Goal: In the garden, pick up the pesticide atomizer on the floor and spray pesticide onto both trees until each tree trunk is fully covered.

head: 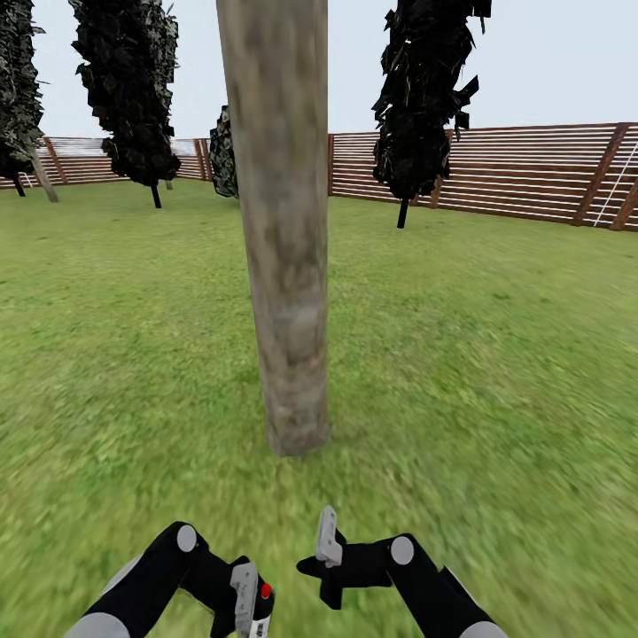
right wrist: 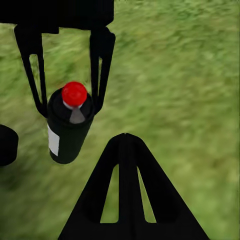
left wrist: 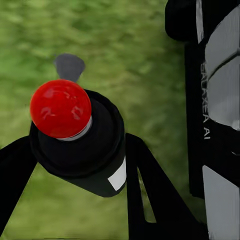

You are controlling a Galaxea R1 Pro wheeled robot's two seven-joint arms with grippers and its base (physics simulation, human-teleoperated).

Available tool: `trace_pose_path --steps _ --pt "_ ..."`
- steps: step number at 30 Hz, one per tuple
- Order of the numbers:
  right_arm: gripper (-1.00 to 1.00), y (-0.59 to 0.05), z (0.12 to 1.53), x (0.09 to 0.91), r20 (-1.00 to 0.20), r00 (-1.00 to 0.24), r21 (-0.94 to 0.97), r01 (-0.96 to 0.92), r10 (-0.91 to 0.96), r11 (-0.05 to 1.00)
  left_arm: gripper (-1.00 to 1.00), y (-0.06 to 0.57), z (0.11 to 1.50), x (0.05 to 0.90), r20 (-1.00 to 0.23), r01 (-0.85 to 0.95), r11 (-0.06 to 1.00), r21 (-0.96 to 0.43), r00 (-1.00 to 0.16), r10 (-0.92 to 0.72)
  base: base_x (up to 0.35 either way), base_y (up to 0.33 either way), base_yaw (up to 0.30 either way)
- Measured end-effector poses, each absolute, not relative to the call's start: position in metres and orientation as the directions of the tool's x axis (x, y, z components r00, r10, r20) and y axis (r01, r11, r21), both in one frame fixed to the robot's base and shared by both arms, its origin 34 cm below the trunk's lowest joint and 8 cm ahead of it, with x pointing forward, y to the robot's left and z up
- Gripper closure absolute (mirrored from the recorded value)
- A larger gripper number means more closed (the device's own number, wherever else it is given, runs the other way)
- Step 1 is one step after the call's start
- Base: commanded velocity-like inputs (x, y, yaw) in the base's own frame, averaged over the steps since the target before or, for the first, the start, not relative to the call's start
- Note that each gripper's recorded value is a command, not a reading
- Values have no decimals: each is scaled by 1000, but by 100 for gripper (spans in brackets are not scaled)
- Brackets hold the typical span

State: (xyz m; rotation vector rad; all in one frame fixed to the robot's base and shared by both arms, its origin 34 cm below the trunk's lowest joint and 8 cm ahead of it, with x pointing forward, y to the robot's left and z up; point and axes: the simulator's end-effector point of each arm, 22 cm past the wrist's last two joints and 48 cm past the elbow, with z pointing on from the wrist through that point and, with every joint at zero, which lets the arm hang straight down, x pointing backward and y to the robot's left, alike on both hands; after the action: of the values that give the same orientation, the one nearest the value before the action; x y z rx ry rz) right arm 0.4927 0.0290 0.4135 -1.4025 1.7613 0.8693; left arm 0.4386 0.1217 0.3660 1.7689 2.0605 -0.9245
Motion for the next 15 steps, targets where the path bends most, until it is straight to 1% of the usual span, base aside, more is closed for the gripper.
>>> trace_pose_path --steps 3,9,15 --pt "100 30 414 493 -852 -156 72 -980 -500 183 100 122 367 443 -584 958 53 -280 -215 783 0 0 0" --pt "100 30 414 493 -852 -156 72 -981 -499 183 100 124 365 455 -576 961 99 -257 -235 783 0 0 0" --pt "100 30 414 493 -852 -155 72 -981 -499 183 100 122 366 456 -578 961 104 -255 -238 781 0 0 0"
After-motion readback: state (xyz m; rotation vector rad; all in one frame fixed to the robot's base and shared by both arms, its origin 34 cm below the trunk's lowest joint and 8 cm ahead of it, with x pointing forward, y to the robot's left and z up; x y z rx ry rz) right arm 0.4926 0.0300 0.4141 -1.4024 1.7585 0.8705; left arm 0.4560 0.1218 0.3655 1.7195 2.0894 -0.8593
